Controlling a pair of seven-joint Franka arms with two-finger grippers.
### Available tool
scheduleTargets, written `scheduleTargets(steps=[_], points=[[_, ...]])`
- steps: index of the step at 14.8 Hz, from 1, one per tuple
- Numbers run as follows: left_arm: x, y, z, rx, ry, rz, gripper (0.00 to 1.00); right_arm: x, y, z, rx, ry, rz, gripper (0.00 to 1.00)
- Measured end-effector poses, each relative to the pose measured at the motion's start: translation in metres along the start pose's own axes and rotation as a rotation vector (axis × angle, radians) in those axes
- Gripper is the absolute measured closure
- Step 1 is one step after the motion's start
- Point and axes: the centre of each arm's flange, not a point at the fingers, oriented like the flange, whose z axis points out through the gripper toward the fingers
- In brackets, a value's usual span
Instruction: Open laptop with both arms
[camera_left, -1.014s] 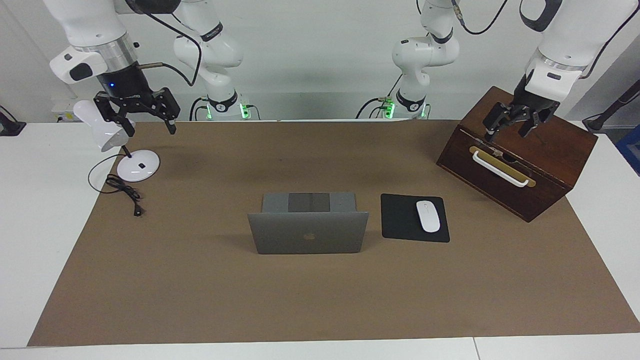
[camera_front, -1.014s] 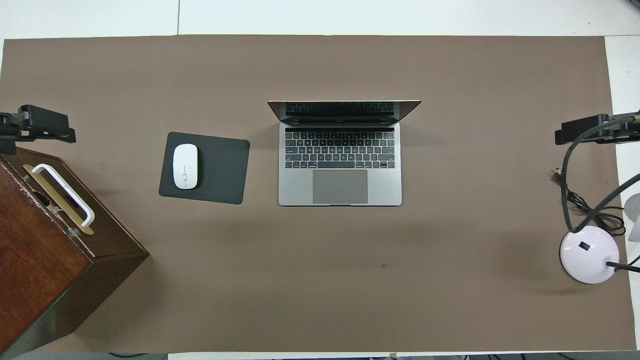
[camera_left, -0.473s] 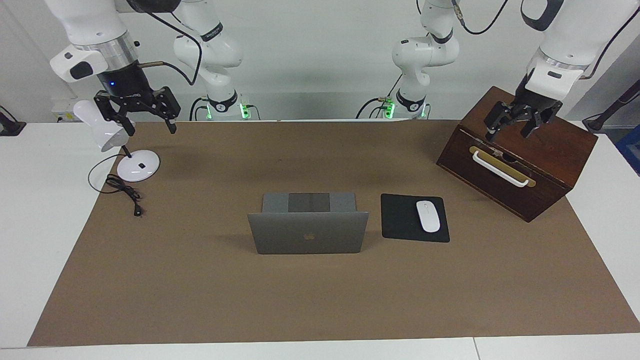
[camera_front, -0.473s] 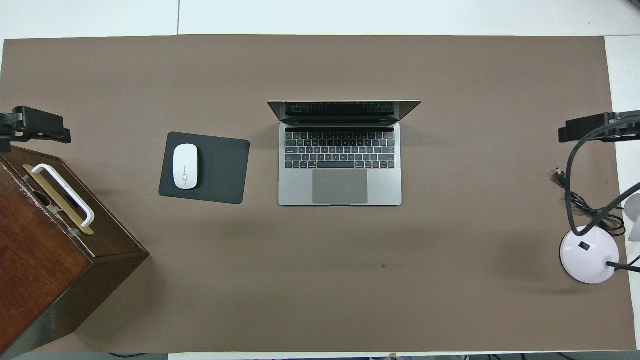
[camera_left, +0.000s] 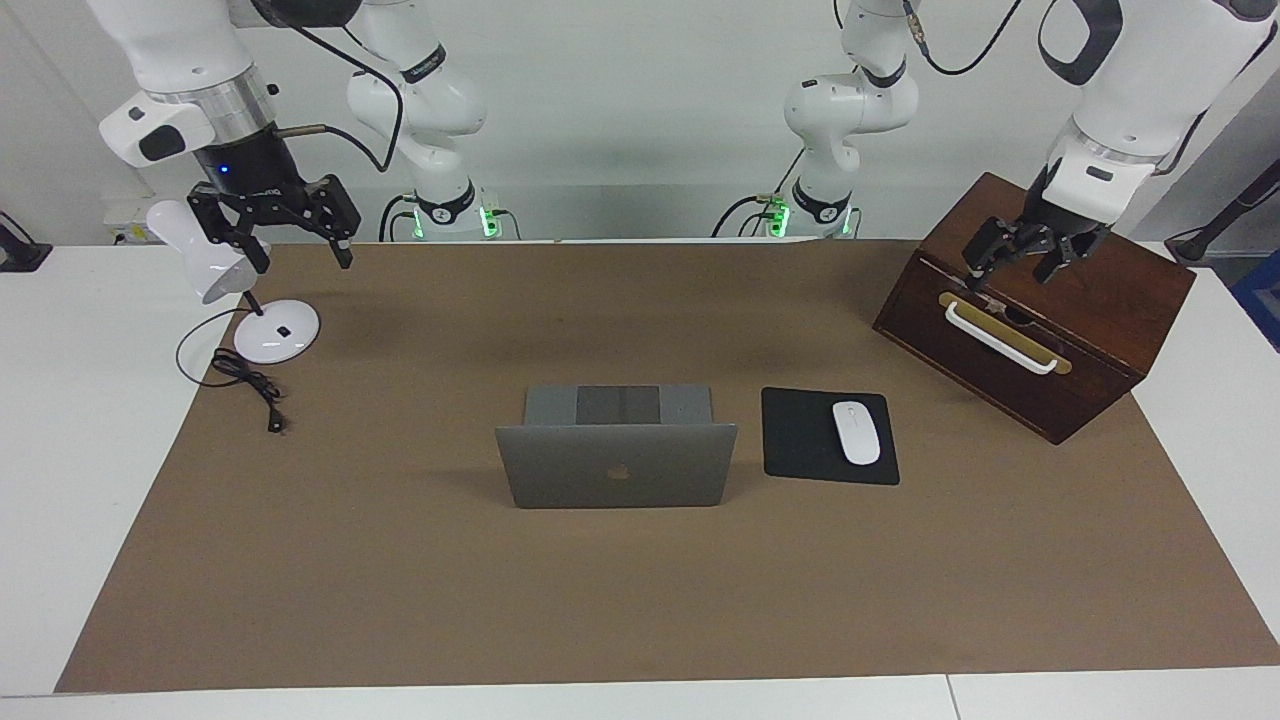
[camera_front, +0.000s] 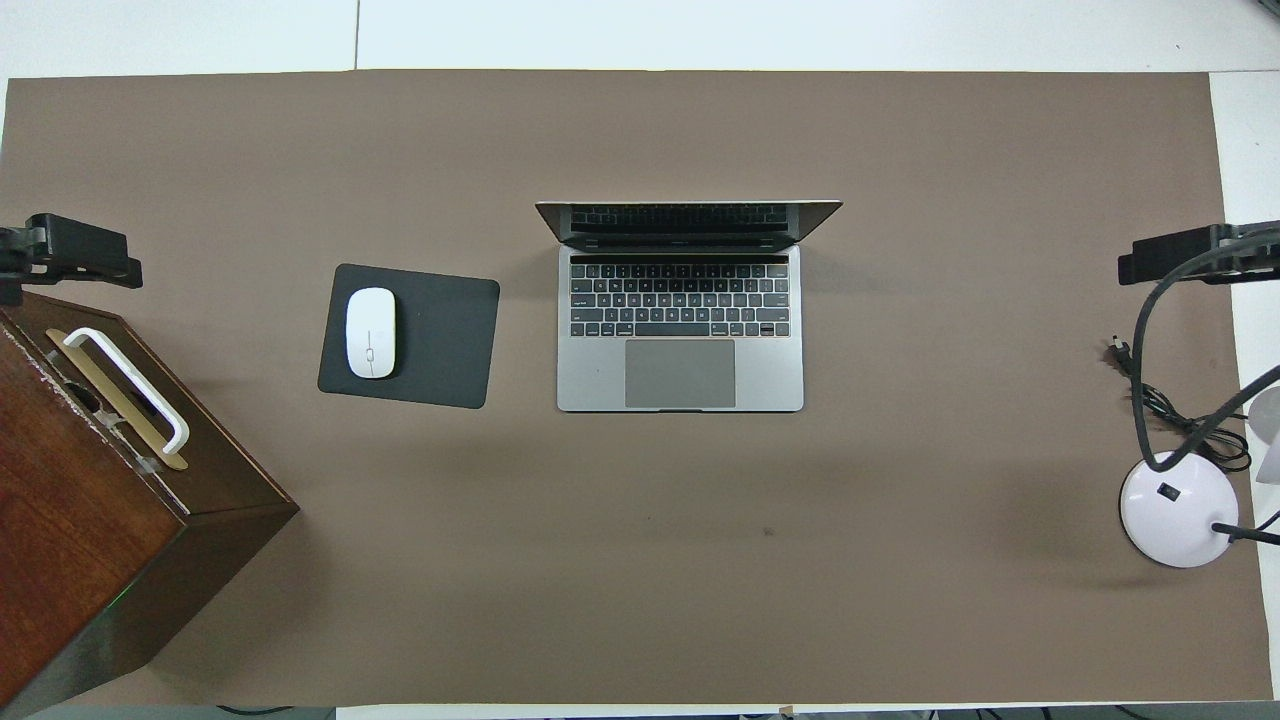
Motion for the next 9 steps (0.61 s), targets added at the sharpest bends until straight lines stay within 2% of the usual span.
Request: scheduleTargets(steps=[9], points=[[-0.0028, 0.0022, 0.0003, 0.002, -0.021, 0.005, 0.0, 0.0, 0.0019, 0.0, 0.0, 0.0, 0.003, 0.0]])
